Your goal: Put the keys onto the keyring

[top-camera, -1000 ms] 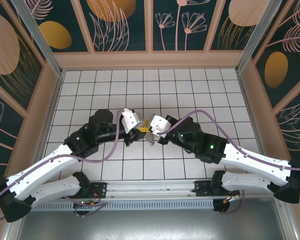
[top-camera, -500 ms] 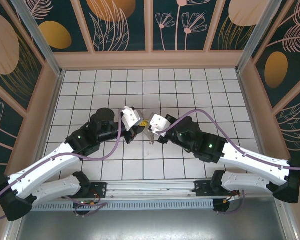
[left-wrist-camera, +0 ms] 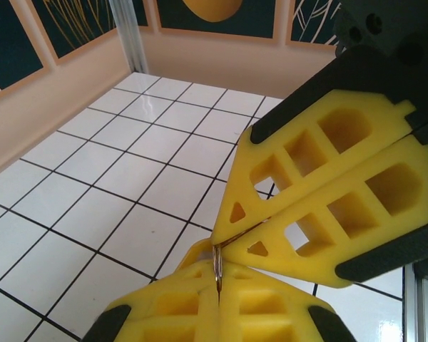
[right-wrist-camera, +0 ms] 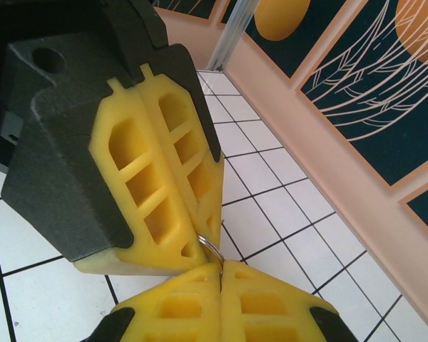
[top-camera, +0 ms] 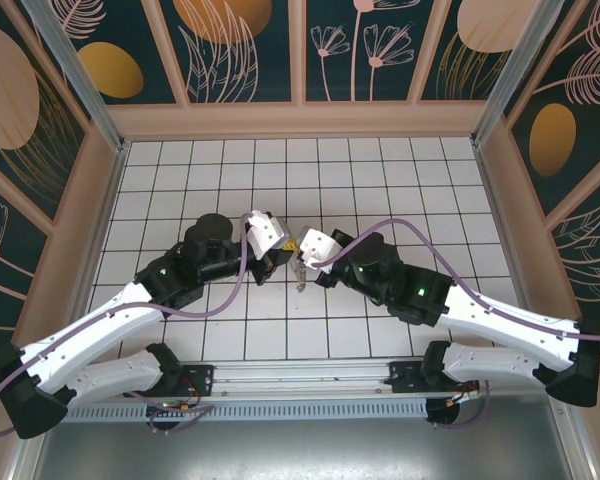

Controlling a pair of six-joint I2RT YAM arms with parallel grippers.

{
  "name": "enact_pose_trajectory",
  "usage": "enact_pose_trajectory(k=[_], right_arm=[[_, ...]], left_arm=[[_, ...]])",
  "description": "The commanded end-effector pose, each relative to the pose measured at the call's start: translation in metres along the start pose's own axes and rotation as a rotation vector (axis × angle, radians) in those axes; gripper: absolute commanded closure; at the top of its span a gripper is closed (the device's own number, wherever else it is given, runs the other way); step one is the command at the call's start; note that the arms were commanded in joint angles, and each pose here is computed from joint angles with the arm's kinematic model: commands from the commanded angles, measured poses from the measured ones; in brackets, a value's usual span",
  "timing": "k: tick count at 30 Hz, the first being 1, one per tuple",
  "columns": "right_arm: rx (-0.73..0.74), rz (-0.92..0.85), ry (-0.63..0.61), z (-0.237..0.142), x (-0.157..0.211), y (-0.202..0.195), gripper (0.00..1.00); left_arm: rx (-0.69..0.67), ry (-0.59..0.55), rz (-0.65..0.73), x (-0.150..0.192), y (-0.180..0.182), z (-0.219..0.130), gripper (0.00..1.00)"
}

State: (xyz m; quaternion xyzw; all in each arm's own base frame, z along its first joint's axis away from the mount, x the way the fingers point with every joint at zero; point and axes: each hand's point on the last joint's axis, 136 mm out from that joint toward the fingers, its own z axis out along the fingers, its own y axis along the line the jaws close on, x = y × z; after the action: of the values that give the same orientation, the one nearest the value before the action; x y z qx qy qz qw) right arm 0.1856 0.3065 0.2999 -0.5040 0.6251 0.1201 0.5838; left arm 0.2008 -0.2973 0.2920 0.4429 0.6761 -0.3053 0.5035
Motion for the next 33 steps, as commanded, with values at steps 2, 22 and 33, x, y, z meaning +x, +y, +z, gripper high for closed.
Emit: enact_pose_trajectory(k=[2,22,33], right_arm=[[-0.043,0.020,-0.071,-0.007,-0.016,0.006,1.00],[-0.223,0.013,-0.244,-0.041,-0.022,0.039,0.85],[-0.200,0.018,-0.229,-0.038,-0.018,0.036,0.90]], left_arm=[[0.034,-0.165,0.044,-0.041,-0.009,-0.016,1.00],[0.262,-0.426,0.099,-0.069,-0.055,-0.048,1.00],[0.251,-0.431,0.108,-0.069,-0.053,-0.048,1.00]])
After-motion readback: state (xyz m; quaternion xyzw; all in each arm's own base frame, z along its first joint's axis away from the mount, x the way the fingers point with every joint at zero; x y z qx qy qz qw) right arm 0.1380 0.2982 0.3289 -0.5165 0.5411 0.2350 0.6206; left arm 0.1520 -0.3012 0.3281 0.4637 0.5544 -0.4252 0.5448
